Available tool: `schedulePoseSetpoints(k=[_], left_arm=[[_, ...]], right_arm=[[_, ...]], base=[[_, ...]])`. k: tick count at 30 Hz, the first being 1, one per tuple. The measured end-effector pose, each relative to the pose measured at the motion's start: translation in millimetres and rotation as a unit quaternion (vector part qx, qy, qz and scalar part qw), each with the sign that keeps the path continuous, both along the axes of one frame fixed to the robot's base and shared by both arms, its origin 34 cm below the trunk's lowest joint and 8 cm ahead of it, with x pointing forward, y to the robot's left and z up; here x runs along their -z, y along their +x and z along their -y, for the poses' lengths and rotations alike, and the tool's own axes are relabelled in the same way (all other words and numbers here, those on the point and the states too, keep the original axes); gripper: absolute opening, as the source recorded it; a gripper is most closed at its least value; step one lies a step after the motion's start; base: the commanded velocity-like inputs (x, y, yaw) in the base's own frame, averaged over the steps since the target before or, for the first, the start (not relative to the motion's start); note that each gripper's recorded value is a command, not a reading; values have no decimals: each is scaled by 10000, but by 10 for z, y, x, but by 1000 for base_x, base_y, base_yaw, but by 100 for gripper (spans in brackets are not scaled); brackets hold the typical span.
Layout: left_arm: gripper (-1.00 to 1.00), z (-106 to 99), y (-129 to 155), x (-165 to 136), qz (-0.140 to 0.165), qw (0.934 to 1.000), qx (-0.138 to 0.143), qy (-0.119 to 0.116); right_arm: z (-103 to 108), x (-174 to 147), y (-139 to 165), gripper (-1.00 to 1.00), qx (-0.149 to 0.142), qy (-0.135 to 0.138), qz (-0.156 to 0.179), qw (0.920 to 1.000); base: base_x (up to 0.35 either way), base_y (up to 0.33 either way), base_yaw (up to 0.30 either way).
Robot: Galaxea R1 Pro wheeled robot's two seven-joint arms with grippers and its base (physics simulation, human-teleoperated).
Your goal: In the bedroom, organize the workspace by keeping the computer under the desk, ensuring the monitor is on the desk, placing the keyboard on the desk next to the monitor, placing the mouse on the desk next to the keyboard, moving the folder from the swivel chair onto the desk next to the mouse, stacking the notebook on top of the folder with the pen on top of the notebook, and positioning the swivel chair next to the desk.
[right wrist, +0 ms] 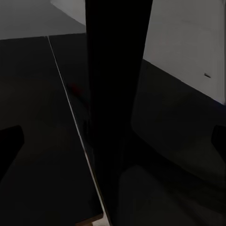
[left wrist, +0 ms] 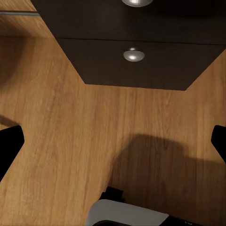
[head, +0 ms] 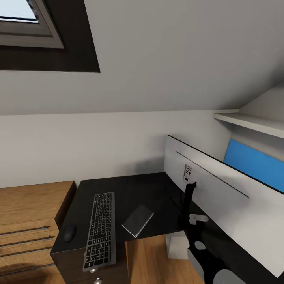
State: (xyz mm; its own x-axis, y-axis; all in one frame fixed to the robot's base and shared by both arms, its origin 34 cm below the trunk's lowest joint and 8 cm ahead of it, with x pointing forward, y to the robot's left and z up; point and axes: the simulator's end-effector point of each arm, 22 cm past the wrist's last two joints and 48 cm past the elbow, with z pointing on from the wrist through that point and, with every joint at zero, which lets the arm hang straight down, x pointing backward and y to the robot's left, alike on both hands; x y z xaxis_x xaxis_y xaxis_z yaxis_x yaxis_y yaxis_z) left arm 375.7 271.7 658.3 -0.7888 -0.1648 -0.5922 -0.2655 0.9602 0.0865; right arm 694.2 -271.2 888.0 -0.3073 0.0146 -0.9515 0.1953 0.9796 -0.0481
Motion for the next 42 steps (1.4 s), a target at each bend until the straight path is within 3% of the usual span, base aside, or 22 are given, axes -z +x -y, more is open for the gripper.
schedulePoseSetpoints(k=[3, 14, 25, 42], left_arm=[[100, 0, 0, 0, 1, 10000, 2, 1], [100, 1, 4, -1, 4, 10000, 4, 1], [100, 1, 2, -1, 3, 10000, 7, 2], [100, 1, -2, 1, -1, 10000, 5, 1]], right_arm=[[24, -95, 35, 100, 29, 8, 253, 9997], [116, -114, 60, 100, 178, -50, 298, 9994], [175, -95, 283, 100, 214, -159, -301, 9992], [196, -197, 461, 100, 210, -205, -620, 9976]], base=[[0, 0, 0], [0, 0, 0], [0, 0, 0], [0, 0, 0]])
